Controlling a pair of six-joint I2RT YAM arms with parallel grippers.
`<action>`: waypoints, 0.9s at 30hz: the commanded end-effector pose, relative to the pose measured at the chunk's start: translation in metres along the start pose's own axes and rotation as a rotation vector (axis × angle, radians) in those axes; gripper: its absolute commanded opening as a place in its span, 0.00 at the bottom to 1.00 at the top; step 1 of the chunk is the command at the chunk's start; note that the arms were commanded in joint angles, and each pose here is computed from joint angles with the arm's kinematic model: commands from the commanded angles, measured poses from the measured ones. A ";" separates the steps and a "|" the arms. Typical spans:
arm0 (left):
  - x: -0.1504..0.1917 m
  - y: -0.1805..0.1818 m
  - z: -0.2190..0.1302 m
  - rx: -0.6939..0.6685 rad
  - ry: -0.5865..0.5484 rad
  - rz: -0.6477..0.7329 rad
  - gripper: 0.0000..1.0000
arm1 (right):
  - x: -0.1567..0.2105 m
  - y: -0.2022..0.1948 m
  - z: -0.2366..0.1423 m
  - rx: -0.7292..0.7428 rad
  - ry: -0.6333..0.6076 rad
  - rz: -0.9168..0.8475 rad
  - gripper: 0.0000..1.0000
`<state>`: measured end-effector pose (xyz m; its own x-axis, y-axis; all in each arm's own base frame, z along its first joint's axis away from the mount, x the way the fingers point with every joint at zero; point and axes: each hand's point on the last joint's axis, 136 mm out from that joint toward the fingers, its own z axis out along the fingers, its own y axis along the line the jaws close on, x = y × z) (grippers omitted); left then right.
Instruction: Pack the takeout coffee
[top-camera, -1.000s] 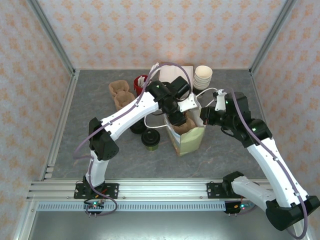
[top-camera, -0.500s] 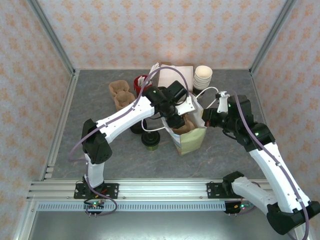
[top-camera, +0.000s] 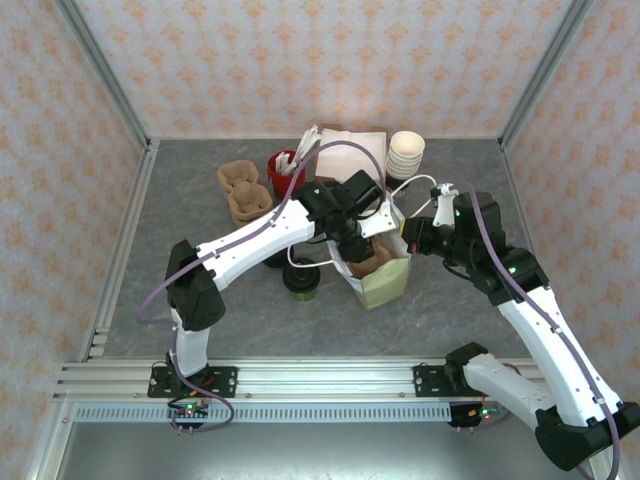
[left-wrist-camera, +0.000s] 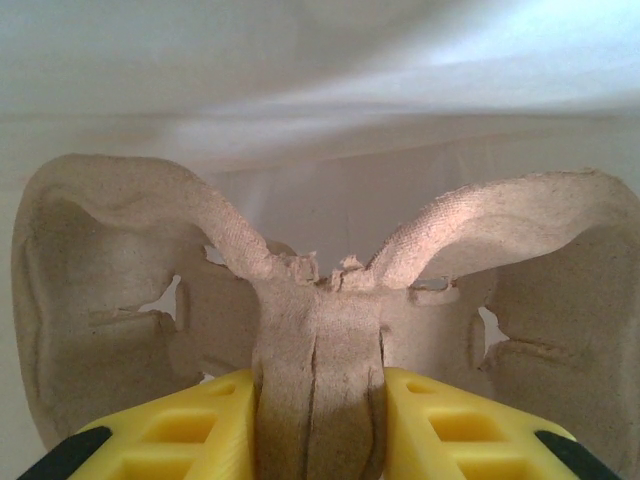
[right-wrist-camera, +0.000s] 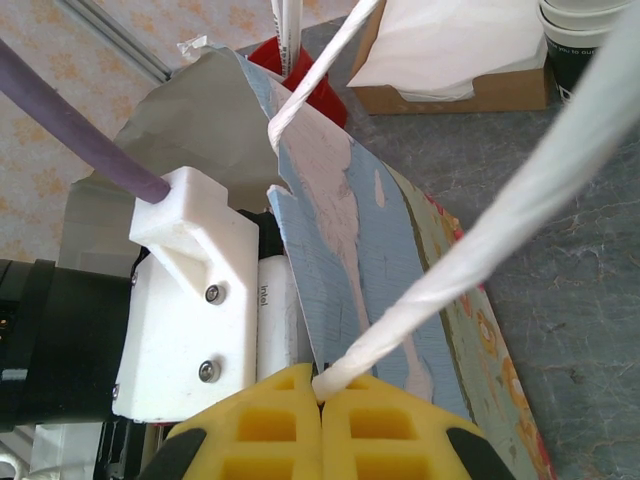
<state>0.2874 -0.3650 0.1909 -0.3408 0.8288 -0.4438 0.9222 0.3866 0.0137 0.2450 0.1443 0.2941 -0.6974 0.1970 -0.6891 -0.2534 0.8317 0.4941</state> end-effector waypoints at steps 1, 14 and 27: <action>0.009 0.004 0.012 -0.031 0.057 0.011 0.33 | -0.017 0.011 -0.010 -0.040 -0.086 -0.010 0.03; 0.017 0.005 0.024 -0.060 0.123 0.034 0.34 | -0.017 0.017 -0.013 -0.068 -0.089 0.005 0.02; 0.002 -0.005 0.032 -0.001 0.029 0.002 0.35 | 0.000 0.008 -0.007 -0.066 -0.062 0.040 0.02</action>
<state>0.2930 -0.3683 0.1630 -0.3492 0.8529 -0.3881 0.9181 0.3943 0.0406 0.2390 0.1424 0.2946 -0.6847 0.2422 -0.6874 -0.2425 0.8136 0.5284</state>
